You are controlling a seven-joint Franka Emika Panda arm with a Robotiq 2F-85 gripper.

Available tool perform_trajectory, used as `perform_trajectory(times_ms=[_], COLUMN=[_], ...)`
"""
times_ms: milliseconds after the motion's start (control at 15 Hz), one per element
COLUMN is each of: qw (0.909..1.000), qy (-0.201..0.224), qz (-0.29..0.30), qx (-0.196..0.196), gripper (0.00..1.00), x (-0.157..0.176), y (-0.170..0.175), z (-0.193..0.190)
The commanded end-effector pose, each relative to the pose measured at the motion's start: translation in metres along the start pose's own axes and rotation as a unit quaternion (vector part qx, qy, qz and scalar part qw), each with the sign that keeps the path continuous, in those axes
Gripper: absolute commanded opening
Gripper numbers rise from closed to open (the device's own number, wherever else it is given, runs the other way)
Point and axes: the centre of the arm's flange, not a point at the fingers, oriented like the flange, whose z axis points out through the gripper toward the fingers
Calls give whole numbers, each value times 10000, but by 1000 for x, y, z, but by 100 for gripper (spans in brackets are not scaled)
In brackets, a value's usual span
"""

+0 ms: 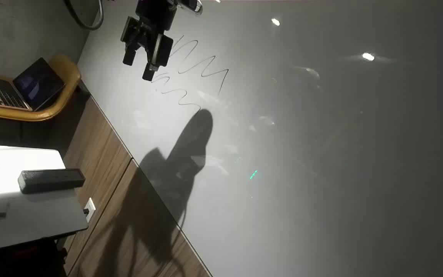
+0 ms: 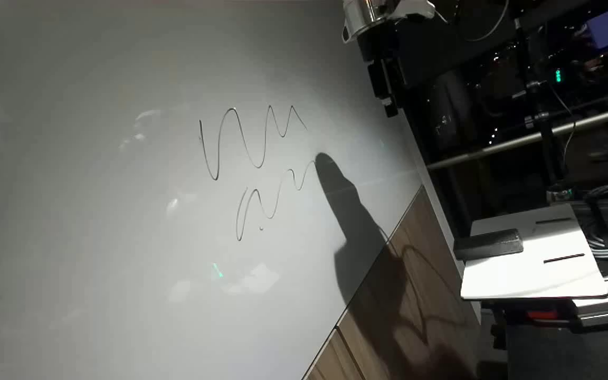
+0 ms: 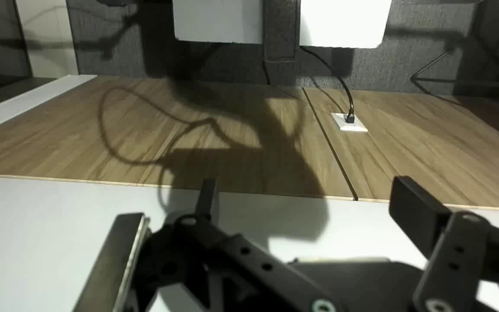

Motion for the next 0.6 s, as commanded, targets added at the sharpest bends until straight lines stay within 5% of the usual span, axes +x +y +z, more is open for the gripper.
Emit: perform_trajectory(times_ms=[0,533], qw=[10000,10000], qy=[8,28], qz=[0,1], qx=[0,-1], gripper=[100,100], x=[0,1], y=[0,0], z=[-1,-3])
